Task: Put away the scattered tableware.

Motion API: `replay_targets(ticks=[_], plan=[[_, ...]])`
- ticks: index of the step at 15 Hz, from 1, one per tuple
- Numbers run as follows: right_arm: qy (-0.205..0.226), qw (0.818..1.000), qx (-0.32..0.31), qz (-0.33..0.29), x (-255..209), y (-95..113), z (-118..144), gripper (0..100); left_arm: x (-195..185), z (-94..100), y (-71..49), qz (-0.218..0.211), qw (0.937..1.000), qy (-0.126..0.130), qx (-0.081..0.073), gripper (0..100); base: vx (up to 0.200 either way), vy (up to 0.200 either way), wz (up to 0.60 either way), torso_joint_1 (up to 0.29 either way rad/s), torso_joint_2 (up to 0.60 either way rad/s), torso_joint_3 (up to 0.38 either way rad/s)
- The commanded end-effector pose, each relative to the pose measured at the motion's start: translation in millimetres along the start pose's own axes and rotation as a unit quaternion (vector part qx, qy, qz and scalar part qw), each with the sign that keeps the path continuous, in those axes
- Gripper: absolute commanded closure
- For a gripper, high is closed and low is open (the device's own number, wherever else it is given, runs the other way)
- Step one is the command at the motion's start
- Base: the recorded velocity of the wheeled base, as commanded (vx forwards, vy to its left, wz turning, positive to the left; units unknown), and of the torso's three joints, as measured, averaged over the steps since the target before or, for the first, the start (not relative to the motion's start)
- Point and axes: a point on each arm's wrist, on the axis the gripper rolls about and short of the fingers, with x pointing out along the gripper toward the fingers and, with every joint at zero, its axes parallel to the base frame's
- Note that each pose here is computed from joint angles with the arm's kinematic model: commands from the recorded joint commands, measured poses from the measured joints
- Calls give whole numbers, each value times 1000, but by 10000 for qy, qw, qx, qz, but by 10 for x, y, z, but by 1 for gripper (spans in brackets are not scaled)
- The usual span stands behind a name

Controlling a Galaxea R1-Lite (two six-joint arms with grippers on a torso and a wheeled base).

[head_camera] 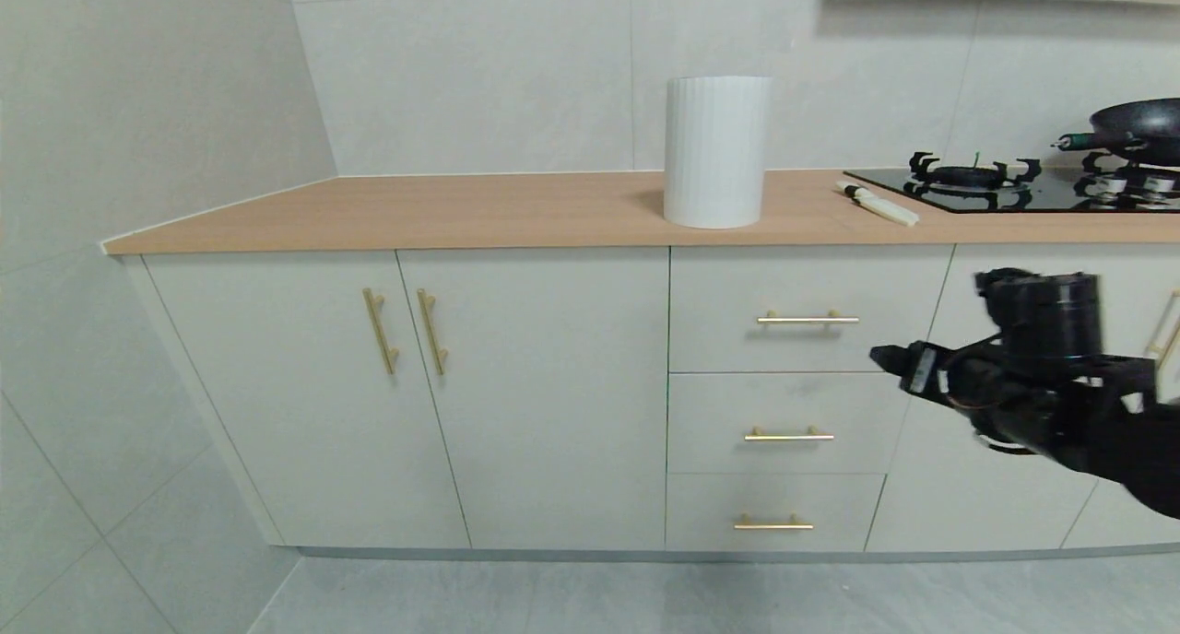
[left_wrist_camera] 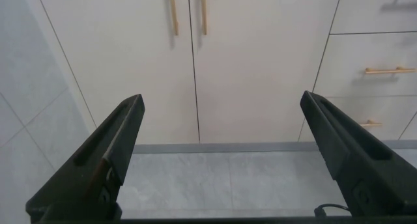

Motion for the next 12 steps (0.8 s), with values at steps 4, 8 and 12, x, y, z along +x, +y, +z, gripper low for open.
replay_targets(ticks=[4,8,12], plan=[[-1879,9767,-791,-673,-2250,-1057,-86,0,0,0,0,2,10000,2,-1,0,0,0,0,0,0,0],[-2314,9559,-1124,-1418,-2836,-1366,-482,0,0,0,0,2,10000,2,-1,0,0,0,0,0,0,0],[-2902,9358,-1266,-1552,-3116,-1472,-779,0,0,0,0,2,10000,2,-1,0,0,0,0,0,0,0]])
